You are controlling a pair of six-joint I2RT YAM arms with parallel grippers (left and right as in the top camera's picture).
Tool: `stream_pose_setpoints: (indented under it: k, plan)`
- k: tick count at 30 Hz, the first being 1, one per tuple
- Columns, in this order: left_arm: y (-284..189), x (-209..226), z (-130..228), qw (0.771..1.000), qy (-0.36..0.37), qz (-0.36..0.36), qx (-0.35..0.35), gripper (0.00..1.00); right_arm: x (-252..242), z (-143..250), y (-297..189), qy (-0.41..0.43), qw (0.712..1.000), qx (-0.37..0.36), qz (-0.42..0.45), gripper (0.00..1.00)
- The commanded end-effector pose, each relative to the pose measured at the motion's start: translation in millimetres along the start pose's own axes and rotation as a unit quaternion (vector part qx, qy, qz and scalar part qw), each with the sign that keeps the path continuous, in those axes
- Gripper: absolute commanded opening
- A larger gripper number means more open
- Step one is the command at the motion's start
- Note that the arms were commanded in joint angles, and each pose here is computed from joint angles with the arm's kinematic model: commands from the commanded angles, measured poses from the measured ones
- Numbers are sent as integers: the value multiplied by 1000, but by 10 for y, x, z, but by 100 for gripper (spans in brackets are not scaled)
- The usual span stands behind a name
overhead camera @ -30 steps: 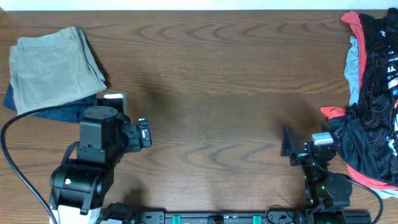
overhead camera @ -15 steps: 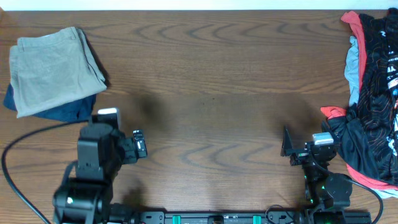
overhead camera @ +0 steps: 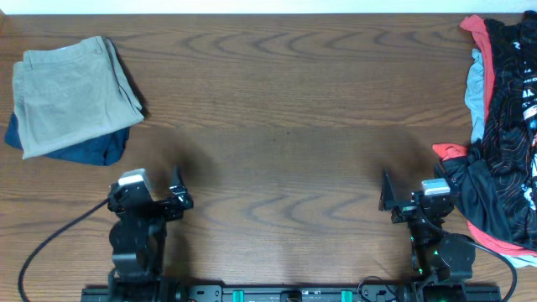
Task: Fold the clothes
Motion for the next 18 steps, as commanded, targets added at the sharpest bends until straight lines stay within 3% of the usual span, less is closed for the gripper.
stream_pose_setpoints:
  k: [1, 4, 9, 18]
  plan:
    - [38, 50, 21, 998, 18, 8, -65, 98, 15, 3, -2, 7, 1000, -1, -3, 99]
    - [54, 38, -4, 989, 46, 31, -140, 98, 15, 3, -2, 7, 1000, -1, -3, 99]
    - [-4, 4, -82, 981, 90, 36, -167, 98, 15, 3, -2, 7, 1000, -1, -3, 99]
    - [62, 149, 320, 999, 31, 8, -43, 98, 15, 3, -2, 7, 1000, -1, -3, 99]
Point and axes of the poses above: each gripper's point midway between its finger pads, its own y axis out along the fingers, its own x axis along the line the jaws close on, z = x × y, the point moved 8 cm from there along -y, back along the fingers, and after that the axes turned 9 degrees about -y, right-handed, at the moved point
